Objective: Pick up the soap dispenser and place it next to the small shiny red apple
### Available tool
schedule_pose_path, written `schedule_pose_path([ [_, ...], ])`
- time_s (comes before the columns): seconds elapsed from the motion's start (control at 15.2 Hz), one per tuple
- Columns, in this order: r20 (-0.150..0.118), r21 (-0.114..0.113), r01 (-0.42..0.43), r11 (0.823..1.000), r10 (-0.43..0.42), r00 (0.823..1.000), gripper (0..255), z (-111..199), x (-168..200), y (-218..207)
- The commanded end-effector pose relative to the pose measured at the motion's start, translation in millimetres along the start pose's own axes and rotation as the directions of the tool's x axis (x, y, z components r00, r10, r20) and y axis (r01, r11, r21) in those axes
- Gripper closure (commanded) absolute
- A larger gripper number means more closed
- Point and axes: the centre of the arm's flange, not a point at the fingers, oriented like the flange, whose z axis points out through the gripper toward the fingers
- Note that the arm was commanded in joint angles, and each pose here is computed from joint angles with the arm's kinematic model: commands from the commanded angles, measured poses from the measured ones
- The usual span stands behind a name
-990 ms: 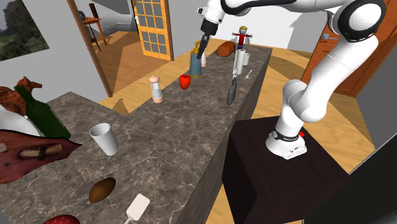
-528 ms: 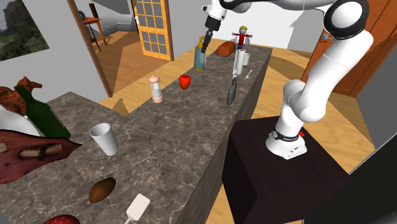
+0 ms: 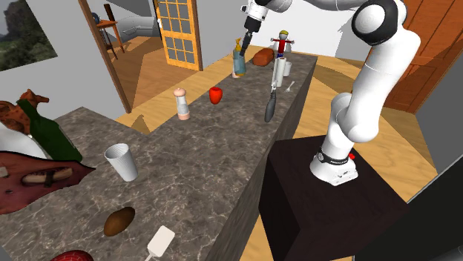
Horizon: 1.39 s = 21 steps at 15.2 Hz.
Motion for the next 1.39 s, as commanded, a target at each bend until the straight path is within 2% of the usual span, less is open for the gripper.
schedule_pose_path([
  [0.0, 0.0, -0.001, 0.005, 1.0, -0.005, 1.0, 255, 2.2, 1.1, 10.5],
  [1.32, 0.0, -0.001, 0.005, 1.0, -0.005, 1.0, 255, 101.4, -33.4, 21.5],
])
